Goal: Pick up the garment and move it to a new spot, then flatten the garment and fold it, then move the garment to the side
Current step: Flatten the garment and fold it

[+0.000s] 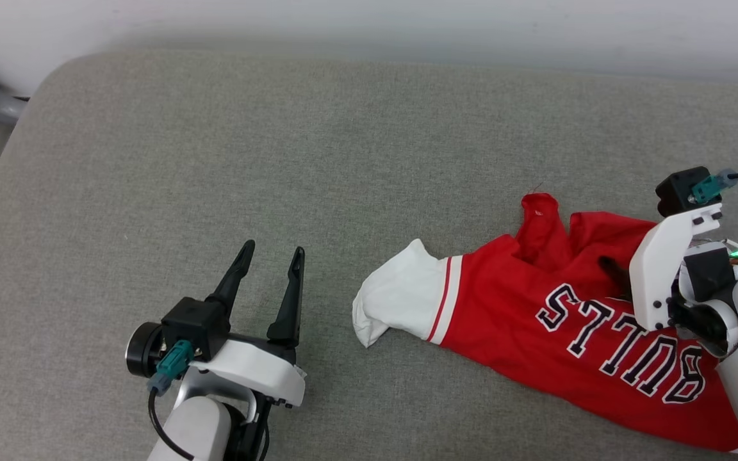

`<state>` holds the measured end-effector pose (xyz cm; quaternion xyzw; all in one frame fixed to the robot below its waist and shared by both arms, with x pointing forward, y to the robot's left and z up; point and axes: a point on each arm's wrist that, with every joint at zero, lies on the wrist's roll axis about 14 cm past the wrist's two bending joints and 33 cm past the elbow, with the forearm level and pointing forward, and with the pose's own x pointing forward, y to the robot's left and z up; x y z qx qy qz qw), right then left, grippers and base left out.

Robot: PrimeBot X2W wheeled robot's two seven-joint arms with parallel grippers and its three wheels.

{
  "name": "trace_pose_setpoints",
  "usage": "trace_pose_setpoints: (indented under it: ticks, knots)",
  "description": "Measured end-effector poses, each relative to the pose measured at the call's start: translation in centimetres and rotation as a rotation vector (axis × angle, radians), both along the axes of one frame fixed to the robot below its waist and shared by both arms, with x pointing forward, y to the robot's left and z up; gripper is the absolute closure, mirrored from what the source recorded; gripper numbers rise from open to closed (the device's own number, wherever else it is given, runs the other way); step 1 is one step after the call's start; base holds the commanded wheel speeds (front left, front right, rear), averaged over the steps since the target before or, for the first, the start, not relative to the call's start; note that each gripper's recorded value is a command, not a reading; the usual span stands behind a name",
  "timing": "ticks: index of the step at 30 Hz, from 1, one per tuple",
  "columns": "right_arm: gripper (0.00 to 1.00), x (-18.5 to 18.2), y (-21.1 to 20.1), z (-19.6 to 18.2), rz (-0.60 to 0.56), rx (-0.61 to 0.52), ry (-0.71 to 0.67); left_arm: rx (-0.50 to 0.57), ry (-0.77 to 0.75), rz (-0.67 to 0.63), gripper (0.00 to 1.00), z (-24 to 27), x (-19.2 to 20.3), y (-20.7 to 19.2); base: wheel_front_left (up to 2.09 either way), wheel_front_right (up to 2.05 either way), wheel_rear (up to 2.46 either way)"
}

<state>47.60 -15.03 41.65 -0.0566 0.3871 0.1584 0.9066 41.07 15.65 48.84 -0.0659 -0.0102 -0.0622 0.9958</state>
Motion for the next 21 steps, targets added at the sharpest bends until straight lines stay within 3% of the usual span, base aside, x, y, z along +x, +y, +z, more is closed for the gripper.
trace_pose_setpoints:
  ticks: [7, 8, 9, 10, 15, 21]
  knots:
    - [0.0, -0.6, 0.7, -4.6, 0.044, -0.041, 0.207, -0.002, 0.023, 0.018, 0.0, -1.0, 0.7, 0.6, 0.0, 0.0, 0.0]
    - [0.39, -0.6, 0.6, -5.0, 0.043, -0.043, 0.23, 0.001, 0.026, 0.021, 0.0, -1.1, 0.8, 0.7, 0.0, 0.0, 0.0]
    - [0.94, -0.7, 0.5, -5.2, 0.04, -0.044, 0.25, 0.001, 0.027, 0.024, 0.0, -1.1, 0.8, 0.8, 0.0, 0.0, 0.0]
    - [1.0, -0.7, 0.6, -5.3, 0.04, -0.042, 0.263, -0.001, 0.027, 0.023, 0.0, -1.1, 0.9, 0.8, 0.0, 0.0, 0.0]
    - [1.0, 0.9, 1.2, -3.8, 0.057, -0.033, 0.19, -0.003, 0.027, 0.026, 0.0, -1.1, 0.9, 0.9, 0.0, 0.0, 0.0]
    - [1.0, 6.3, 3.4, 3.6, 0.105, 0.004, -0.12, -0.006, 0.02, 0.019, 0.0, -0.9, 0.7, 0.7, 0.0, 0.0, 0.0]
